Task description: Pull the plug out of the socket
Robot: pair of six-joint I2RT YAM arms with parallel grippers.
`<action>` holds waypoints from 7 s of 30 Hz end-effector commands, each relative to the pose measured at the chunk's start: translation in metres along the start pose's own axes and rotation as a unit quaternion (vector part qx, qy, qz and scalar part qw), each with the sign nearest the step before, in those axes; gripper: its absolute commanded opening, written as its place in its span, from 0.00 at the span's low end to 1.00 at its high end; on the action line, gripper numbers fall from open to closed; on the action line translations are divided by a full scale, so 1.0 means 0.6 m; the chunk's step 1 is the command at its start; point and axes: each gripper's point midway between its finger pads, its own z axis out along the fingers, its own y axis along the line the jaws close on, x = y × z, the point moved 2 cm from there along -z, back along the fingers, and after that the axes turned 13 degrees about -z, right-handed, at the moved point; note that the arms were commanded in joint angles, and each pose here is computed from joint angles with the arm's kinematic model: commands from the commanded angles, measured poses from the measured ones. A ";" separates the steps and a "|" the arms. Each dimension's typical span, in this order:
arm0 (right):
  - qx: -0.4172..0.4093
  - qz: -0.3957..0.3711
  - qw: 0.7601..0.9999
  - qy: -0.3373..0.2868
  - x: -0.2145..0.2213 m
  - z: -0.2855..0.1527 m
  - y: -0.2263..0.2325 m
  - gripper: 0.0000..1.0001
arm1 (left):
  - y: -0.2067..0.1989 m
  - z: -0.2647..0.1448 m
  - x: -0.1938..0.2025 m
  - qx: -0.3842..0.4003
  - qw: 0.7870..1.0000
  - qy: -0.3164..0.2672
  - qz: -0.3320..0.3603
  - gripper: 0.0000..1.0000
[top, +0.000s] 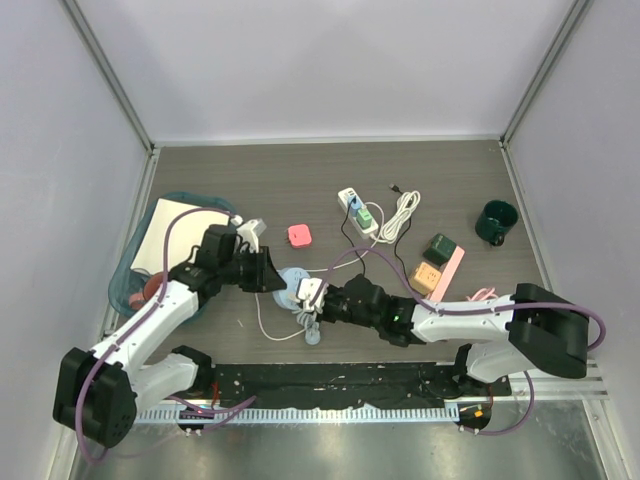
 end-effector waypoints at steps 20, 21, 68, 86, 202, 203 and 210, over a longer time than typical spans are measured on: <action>0.057 -0.027 0.998 -0.003 -0.014 -0.029 -0.034 0.01 | 0.003 0.006 0.023 -0.023 0.999 0.029 0.027 0.00; 0.057 -0.029 0.998 -0.004 -0.016 -0.030 -0.035 0.01 | 0.003 0.007 0.026 -0.024 0.999 0.031 0.029 0.00; 0.068 -0.046 0.997 0.013 -0.053 -0.067 -0.072 0.01 | 0.020 0.016 0.041 -0.082 0.995 0.045 0.042 0.00; 0.058 -0.025 0.998 -0.012 -0.069 -0.094 -0.066 0.01 | 0.023 0.017 0.045 -0.095 0.993 0.043 0.048 0.00; 0.343 0.294 0.843 0.291 0.138 -0.043 -0.414 0.53 | -0.062 -0.168 -0.056 -0.027 0.960 -0.267 0.077 1.00; 0.343 0.299 0.841 0.293 0.147 -0.053 -0.416 0.53 | -0.061 -0.170 -0.056 -0.028 0.959 -0.271 0.077 1.00; 0.313 0.322 0.836 0.316 0.186 -0.099 -0.421 0.60 | -0.064 -0.170 -0.055 -0.021 0.959 -0.271 0.080 1.00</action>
